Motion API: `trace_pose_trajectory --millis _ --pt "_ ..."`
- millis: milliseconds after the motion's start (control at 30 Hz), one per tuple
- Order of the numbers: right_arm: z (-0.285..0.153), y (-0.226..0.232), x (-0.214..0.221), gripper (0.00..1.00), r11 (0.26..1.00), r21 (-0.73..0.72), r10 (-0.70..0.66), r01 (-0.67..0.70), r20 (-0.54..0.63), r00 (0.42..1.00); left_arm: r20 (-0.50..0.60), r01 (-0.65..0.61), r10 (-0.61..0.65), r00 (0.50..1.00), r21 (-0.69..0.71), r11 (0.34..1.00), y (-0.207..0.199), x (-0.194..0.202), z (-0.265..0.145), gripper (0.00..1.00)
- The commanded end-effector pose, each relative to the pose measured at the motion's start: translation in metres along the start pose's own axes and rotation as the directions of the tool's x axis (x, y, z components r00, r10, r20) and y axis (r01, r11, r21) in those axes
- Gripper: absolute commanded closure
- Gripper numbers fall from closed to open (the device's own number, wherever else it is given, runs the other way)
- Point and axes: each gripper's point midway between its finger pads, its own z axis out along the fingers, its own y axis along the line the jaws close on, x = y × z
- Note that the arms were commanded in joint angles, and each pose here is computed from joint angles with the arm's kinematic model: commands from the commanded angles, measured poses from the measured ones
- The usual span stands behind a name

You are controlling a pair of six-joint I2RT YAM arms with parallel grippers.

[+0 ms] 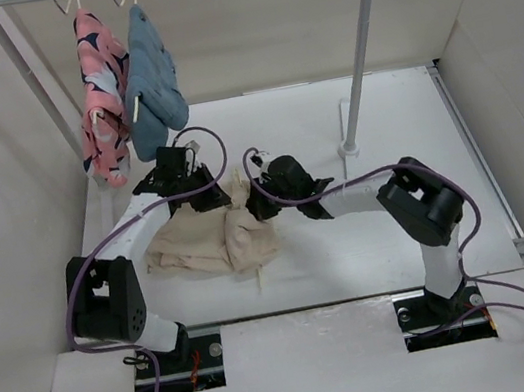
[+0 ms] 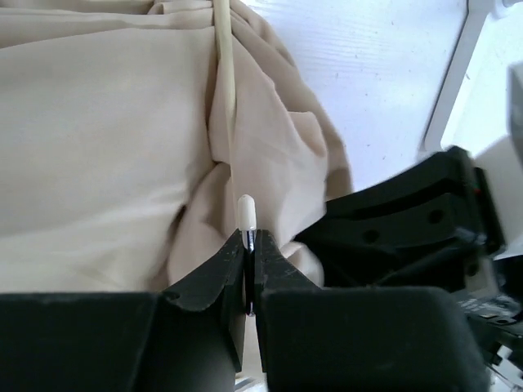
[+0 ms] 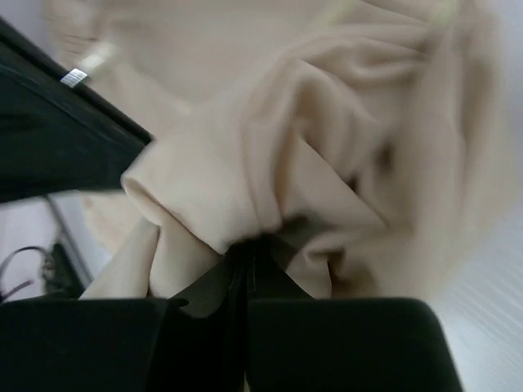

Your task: Place the trousers on the hanger

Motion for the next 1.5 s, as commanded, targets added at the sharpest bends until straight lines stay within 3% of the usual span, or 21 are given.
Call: trace_pose_trajectory --millis 0,33,167,433,533,633,767,967,1133,1267,1367,1467 --pt "0.021 0.068 -0.020 1.00 0.960 -0.278 -0.016 0.029 0.047 0.999 0.037 -0.019 0.017 0.999 0.074 0.997 -0.023 -0.021 -0.007 1.00" --pt "0.025 0.075 -0.030 1.00 0.948 -0.317 -0.003 0.032 0.092 0.996 0.023 -0.023 0.021 1.000 0.074 0.997 -0.024 -0.016 -0.006 1.00" --pt "0.043 0.086 -0.036 1.00 0.920 -0.392 0.056 -0.016 0.089 0.995 0.012 -0.019 0.017 1.000 0.125 0.992 -0.038 -0.016 -0.008 1.00" --pt "0.083 0.045 -0.033 1.00 0.903 -0.380 0.242 -0.200 0.065 0.968 -0.011 -0.025 0.028 1.000 0.221 0.975 -0.059 -0.010 -0.009 1.00" --pt "0.083 0.042 -0.044 1.00 0.885 -0.414 0.263 -0.211 0.072 0.962 -0.040 0.001 0.008 0.999 0.204 0.979 -0.049 0.002 -0.002 1.00" --pt "0.066 0.050 -0.061 0.99 0.893 -0.416 0.236 -0.173 0.104 0.966 -0.038 0.000 0.006 0.999 0.159 0.987 -0.035 0.007 0.004 1.00" --pt "0.035 0.038 -0.078 0.82 0.934 -0.336 0.172 -0.121 0.128 0.977 -0.014 0.003 -0.002 1.000 0.099 0.995 -0.015 0.004 0.007 1.00" --pt "0.009 0.017 -0.071 0.72 0.983 -0.169 0.075 -0.065 0.056 0.996 0.007 0.007 -0.007 1.000 0.048 0.999 -0.006 -0.002 0.006 1.00" --pt "-0.009 0.022 -0.079 0.57 0.982 -0.186 0.030 -0.019 0.057 0.998 0.021 -0.002 0.002 1.000 0.026 1.000 -0.003 -0.006 0.005 1.00" --pt "-0.017 0.033 -0.079 0.56 0.984 -0.154 -0.075 0.089 0.092 0.993 0.021 -0.002 0.002 1.000 0.026 1.000 -0.003 -0.006 0.005 1.00" --pt "-0.015 0.048 -0.062 0.67 0.968 -0.112 -0.213 0.223 0.094 0.972 0.032 0.000 -0.002 0.999 0.069 0.998 -0.012 -0.012 0.002 1.00" --pt "-0.013 0.049 -0.054 0.67 0.953 -0.007 -0.299 0.301 0.114 0.948 0.034 -0.008 0.005 0.999 0.095 0.995 -0.020 -0.018 0.001 0.99"
